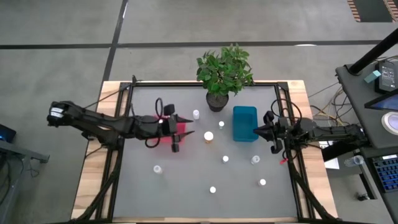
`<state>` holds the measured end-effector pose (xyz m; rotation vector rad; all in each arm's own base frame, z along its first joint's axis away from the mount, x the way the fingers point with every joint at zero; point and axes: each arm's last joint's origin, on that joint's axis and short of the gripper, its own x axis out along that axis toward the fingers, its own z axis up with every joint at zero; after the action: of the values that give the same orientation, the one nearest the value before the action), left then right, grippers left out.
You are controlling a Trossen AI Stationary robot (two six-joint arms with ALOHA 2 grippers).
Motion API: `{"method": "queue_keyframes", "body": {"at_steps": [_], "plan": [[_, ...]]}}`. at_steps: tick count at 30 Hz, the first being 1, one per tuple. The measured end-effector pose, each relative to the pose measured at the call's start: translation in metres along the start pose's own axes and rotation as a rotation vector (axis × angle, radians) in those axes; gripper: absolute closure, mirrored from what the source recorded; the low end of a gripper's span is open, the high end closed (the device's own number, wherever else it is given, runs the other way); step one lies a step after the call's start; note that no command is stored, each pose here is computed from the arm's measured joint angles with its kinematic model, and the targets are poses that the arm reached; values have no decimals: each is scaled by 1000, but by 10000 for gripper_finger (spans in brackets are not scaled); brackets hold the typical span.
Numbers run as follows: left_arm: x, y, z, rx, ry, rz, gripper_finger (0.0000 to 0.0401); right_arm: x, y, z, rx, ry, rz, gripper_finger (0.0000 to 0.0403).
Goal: Pick and place medicine bottles into bin by pill shape (circle, oval)
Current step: Put the large orange pill bottle into the blue bin
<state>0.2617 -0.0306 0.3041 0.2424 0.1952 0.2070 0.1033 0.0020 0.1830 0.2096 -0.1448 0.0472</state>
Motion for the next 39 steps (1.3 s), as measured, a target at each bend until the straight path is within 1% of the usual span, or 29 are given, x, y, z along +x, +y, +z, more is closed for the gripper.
{"method": "queue_keyframes", "body": {"at_steps": [3, 7, 11, 17, 21, 28, 33, 39], "plan": [[2, -7, -14, -18, -38, -14, 230, 1, -1, -1, 2, 6, -19, 385], [2, -12, -33, -24, -58, -23, 230, 3, 0, 1, 0, -15, -18, 385], [-3, -12, -43, -27, -87, -20, 230, 5, 0, 2, 0, -10, -19, 385], [-13, -8, -45, -13, -117, -11, 230, 10, 1, 10, -1, 5, -46, 385], [-23, -4, -46, -19, -144, -4, 230, 18, 1, 12, -8, 59, -59, 385], [-33, 0, -52, -32, -168, 6, 230, 40, 1, 13, -29, 183, -84, 385], [-38, 1, -59, -32, -159, 18, 230, 54, 2, 19, -48, 226, -90, 385], [-43, 6, -55, 8, -177, 72, 230, 74, 2, 23, -57, 287, -100, 385]]}}
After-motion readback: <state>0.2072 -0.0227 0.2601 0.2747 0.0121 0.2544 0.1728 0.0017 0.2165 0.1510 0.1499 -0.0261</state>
